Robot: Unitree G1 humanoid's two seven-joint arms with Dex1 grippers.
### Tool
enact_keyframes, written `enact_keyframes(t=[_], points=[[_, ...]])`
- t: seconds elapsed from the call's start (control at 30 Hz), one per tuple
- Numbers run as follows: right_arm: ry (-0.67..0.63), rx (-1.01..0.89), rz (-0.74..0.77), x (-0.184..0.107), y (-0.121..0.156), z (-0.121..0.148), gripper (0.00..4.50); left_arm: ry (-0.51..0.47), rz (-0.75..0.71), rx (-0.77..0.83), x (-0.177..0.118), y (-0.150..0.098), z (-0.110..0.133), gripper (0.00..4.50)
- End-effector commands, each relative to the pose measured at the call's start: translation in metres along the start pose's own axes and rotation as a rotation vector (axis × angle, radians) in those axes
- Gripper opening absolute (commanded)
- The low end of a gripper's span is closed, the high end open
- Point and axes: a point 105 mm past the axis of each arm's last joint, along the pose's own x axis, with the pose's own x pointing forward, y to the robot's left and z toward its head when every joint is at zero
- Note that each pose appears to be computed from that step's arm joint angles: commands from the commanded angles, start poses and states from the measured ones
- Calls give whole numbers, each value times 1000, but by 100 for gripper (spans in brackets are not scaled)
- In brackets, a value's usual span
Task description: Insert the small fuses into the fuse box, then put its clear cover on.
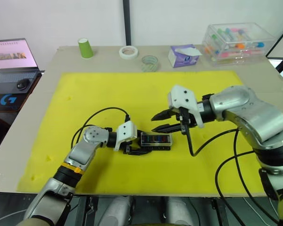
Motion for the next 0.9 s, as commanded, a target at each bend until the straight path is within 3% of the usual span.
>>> enact_keyframes(t=[0.03, 0.27, 0.57, 0.67, 0.7, 0.9], points=[[-73, -48, -16, -6, -1, 6, 1, 41, 17, -7, -1, 1, -8, 277], [-105, -28, -13, -3, -1, 1, 1, 44, 15, -6, -1, 1, -8, 277], [6, 110, 48, 13, 7, -47, 1, 42, 16, -4, -1, 1, -7, 277], [290, 111, 11, 25, 10, -128, 1, 39, 21, -5, 0, 0, -6, 277], [343, 102, 29, 24, 14, -141, 1, 39, 21, -6, 0, -1, -6, 277], [289, 108, 37, 19, 12, -123, 1, 44, 30, -14, -2, -2, -7, 277]])
